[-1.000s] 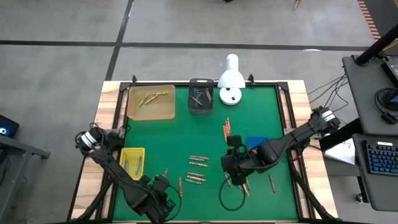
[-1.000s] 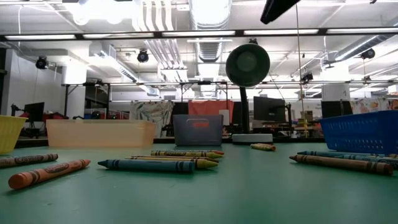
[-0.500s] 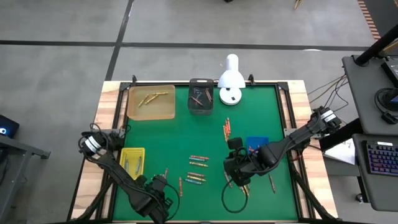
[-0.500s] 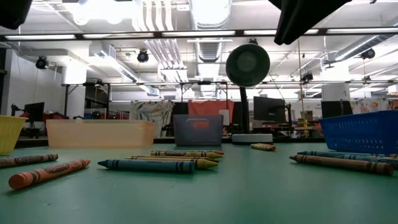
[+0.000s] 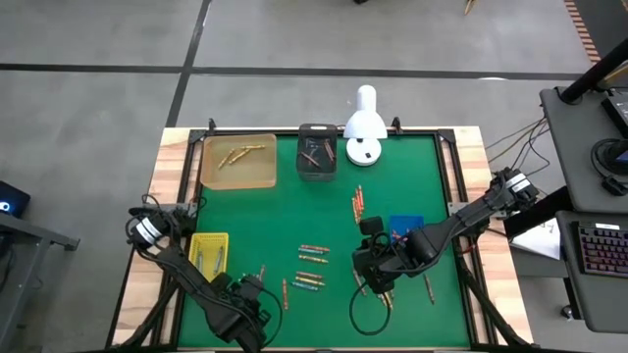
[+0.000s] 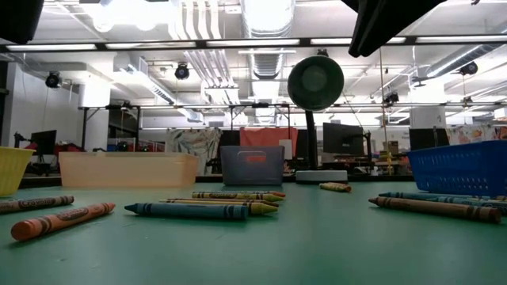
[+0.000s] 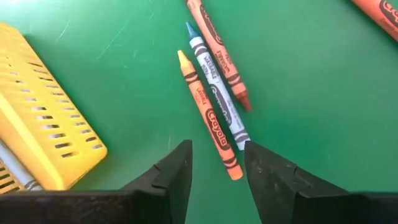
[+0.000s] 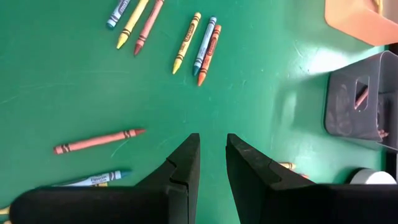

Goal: Sort crayons
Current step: Put the orange crayon into the blue bin

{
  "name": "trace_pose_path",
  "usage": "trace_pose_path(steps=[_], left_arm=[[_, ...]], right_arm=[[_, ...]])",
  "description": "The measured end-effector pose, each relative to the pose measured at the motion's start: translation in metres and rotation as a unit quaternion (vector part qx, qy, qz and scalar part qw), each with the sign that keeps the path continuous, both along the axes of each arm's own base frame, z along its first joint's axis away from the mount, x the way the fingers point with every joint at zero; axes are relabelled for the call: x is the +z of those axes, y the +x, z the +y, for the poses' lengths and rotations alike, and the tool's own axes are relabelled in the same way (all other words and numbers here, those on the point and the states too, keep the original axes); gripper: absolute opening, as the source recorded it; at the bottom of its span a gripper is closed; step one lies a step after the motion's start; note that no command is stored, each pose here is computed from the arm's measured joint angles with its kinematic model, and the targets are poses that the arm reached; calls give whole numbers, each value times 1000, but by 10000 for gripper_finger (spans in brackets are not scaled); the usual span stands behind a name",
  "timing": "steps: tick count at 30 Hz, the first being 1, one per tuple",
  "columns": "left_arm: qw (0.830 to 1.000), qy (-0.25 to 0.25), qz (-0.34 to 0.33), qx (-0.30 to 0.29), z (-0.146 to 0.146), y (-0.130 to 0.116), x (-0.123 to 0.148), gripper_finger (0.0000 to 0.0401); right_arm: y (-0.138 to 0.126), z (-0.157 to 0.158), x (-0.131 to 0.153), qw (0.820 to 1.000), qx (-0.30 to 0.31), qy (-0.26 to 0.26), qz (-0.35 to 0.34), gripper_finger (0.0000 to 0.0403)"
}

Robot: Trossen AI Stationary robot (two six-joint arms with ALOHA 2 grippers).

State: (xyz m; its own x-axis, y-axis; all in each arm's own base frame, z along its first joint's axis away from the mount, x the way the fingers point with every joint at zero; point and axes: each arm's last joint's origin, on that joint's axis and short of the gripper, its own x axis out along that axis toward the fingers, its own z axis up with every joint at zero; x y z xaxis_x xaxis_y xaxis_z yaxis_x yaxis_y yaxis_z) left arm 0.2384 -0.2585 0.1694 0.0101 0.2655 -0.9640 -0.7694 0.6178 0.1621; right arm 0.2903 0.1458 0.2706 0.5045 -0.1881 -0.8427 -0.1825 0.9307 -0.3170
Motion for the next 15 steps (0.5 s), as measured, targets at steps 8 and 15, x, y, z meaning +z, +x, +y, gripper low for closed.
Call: trace_pose_path(steps=[8,15], left_arm=[[999,42,-27,-10,3,1,-1,122],[997,66,-35,-4,8,-2,-8,120]], right_arm=[[1,0,0,1000,-7,7,-6,68],[1,1,0,1000,-8,8,-8,68]])
